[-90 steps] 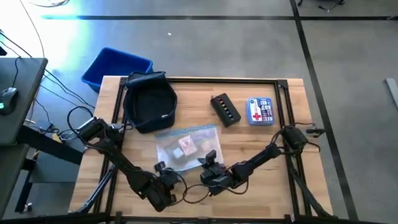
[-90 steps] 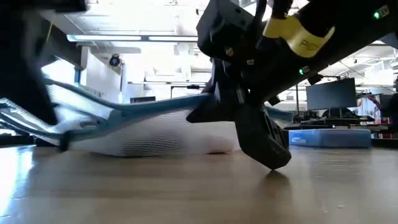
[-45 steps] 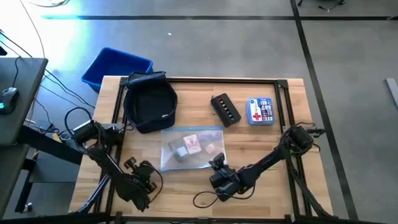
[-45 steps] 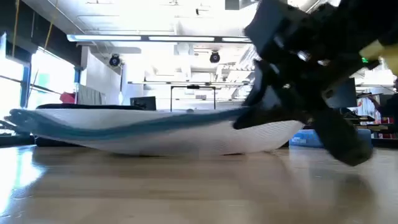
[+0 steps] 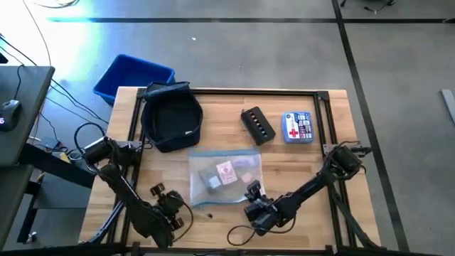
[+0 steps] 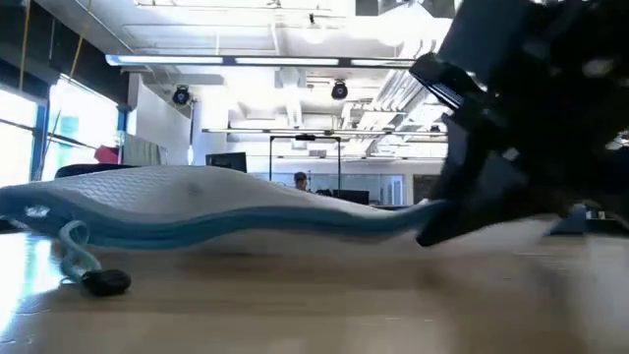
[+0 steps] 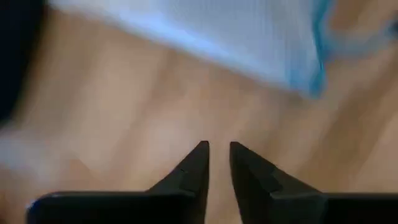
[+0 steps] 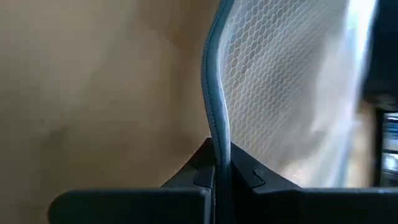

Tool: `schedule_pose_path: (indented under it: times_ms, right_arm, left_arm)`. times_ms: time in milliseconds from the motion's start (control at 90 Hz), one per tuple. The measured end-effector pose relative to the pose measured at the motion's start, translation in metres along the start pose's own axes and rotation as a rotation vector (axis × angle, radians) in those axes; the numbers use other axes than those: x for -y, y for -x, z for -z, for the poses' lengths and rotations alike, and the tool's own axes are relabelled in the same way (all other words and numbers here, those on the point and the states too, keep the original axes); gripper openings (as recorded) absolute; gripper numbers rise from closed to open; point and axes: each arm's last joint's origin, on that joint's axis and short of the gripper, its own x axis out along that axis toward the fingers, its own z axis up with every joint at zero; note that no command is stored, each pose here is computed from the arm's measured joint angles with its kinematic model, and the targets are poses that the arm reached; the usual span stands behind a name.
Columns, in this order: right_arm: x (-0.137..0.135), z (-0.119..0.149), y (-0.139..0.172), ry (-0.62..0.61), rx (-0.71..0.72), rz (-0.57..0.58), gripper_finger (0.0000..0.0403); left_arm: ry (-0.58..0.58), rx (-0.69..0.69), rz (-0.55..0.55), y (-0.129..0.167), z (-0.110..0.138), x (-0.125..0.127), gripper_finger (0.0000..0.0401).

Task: Unpack backpack
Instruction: Put the white zip bag into the backpack

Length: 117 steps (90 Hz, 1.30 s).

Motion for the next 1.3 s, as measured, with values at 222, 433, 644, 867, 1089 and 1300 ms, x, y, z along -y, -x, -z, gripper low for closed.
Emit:
schedule_pose_path:
  times_ms: [222, 433, 644, 867, 1089, 1300]
  right_arm:
    - [-0.009, -0.001, 0.006, -0.025, 0.017, -0.063, 0.0000]
    - [-0.009, -0.001, 0.006, -0.033, 0.025, -0.070, 0.0000]
    - [-0.010, -0.001, 0.006, -0.034, 0.027, -0.092, 0.0000]
    - [-0.010, -0.002, 0.006, -0.034, 0.028, -0.102, 0.0000]
    - [-0.009, -0.002, 0.008, -0.016, 0.015, -0.107, 0.0000]
    - [-0.005, -0.007, 0.035, -0.064, -0.131, -0.189, 0.0000]
  left_arm:
    - [-0.091, 0.046, -0.175, 0.012, -0.088, -0.059, 0.0136]
    - [-0.053, -0.153, -0.180, -0.030, -0.146, -0.158, 0.0186]
    - [-0.039, -0.334, 0.062, -0.097, -0.136, -0.221, 0.0206]
    - [-0.043, -0.474, 0.081, -0.140, -0.101, -0.239, 0.0205]
    - [0.021, -0.459, 0.300, -0.144, -0.095, -0.216, 0.0136]
    - [0.043, -0.266, 0.525, -0.127, -0.105, -0.166, 0.0054]
